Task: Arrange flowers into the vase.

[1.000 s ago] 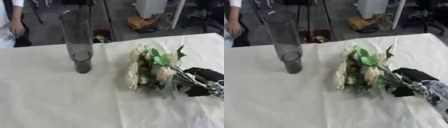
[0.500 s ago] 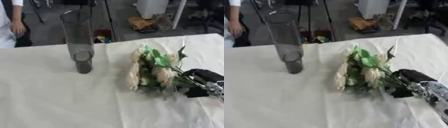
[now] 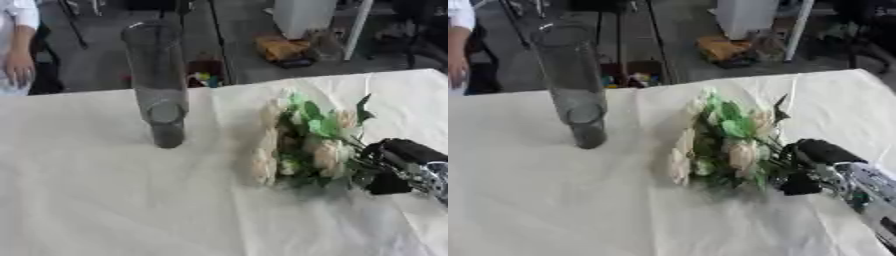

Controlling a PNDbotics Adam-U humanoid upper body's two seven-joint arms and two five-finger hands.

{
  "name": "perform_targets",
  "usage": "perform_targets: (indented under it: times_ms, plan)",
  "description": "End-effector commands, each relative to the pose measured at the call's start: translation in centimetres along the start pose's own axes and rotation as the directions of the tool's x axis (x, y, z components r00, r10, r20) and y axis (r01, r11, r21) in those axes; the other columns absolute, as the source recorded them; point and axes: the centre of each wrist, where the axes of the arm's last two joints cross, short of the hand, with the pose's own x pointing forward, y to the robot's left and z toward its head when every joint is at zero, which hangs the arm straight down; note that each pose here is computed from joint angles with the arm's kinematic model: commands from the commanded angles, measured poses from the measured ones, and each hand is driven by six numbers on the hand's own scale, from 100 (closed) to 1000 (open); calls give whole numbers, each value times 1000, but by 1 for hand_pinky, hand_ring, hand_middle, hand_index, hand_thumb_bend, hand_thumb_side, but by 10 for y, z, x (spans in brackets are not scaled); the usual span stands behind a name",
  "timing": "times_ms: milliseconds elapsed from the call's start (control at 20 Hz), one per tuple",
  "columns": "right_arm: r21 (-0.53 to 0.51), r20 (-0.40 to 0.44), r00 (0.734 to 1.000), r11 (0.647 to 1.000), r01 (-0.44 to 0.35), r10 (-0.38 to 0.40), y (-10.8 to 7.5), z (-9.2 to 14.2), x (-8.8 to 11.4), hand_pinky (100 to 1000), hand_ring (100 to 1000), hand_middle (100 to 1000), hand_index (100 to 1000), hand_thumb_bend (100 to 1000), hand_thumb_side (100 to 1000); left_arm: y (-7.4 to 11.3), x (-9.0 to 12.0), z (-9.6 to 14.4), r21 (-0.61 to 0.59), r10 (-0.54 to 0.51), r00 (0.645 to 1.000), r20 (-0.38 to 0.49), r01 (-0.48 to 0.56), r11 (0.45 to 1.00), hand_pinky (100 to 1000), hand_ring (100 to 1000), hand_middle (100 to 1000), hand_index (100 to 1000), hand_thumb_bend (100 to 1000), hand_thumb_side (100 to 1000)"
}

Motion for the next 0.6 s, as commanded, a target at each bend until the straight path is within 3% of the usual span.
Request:
perform_targets:
  times_ms: [50, 600]
  plan:
    - [-25, -14, 1000, 1000, -6, 5, -9, 0, -4, 501, 522, 549, 783, 100, 524, -1, 5, -7, -6, 5, 1000, 29, -4, 1000, 812, 944, 899, 949, 100, 1000]
    - [-35, -32, 999, 999, 19, -20, -7, -7, -4, 360, 408, 420, 608, 100, 468, -1, 5, -7, -5, 3, 1000, 25, -3, 1000, 811, 942, 890, 948, 100, 1000]
